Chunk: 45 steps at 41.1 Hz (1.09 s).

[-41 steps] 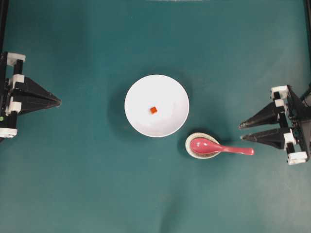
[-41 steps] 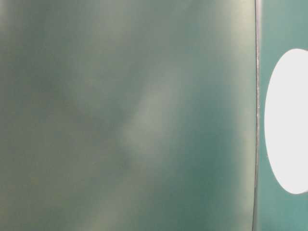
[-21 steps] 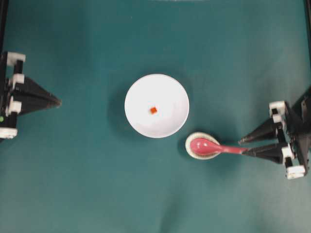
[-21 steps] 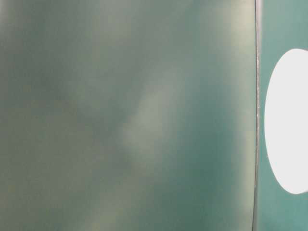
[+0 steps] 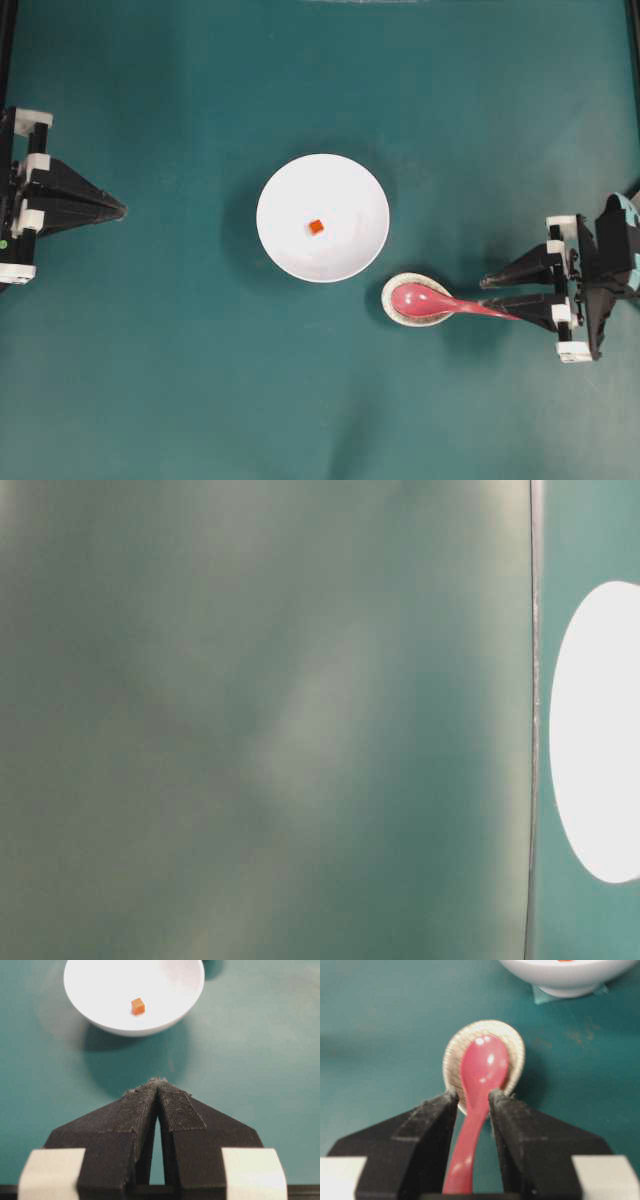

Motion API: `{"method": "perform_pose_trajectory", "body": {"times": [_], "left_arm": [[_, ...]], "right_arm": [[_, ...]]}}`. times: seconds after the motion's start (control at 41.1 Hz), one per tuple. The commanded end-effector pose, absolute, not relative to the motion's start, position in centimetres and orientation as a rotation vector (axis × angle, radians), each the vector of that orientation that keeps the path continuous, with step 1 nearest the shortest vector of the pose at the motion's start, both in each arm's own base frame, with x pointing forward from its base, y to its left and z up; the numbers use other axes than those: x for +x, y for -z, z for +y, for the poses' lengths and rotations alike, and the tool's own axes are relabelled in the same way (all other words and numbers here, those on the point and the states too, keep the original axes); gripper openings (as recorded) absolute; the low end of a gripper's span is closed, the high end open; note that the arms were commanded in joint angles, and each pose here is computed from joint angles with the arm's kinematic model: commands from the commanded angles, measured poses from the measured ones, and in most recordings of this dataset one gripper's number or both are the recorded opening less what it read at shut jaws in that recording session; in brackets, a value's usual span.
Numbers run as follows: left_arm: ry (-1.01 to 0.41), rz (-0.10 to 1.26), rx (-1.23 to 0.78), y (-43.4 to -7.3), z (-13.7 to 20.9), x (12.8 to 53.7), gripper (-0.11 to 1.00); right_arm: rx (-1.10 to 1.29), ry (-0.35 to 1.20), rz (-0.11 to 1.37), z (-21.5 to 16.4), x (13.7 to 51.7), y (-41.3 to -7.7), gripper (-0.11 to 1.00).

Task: Grip the spoon and scoop the red block from the bowl with right arm.
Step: 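Lower the open right gripper around the pink spoon handle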

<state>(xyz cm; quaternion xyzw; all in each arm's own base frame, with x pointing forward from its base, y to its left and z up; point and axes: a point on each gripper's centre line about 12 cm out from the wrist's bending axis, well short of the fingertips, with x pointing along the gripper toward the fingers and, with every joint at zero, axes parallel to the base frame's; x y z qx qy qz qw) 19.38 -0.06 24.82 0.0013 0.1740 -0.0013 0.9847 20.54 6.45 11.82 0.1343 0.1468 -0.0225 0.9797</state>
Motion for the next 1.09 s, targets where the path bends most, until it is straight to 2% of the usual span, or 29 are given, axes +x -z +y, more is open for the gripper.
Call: {"method": "perform_pose_trajectory", "body": {"times": [0.0,1.069], "left_arm": [[0.004,0.322,0.003,-25.8,-0.1,19.8,0.00],[0.004,0.325,0.003,-25.7,-0.1,19.8,0.00]], "right_arm": [[0.282,0.053,0.284,6.7,20.8,-12.0,0.40],[0.325,0.087,0.386,8.3,20.8,-10.7,0.41]]}}
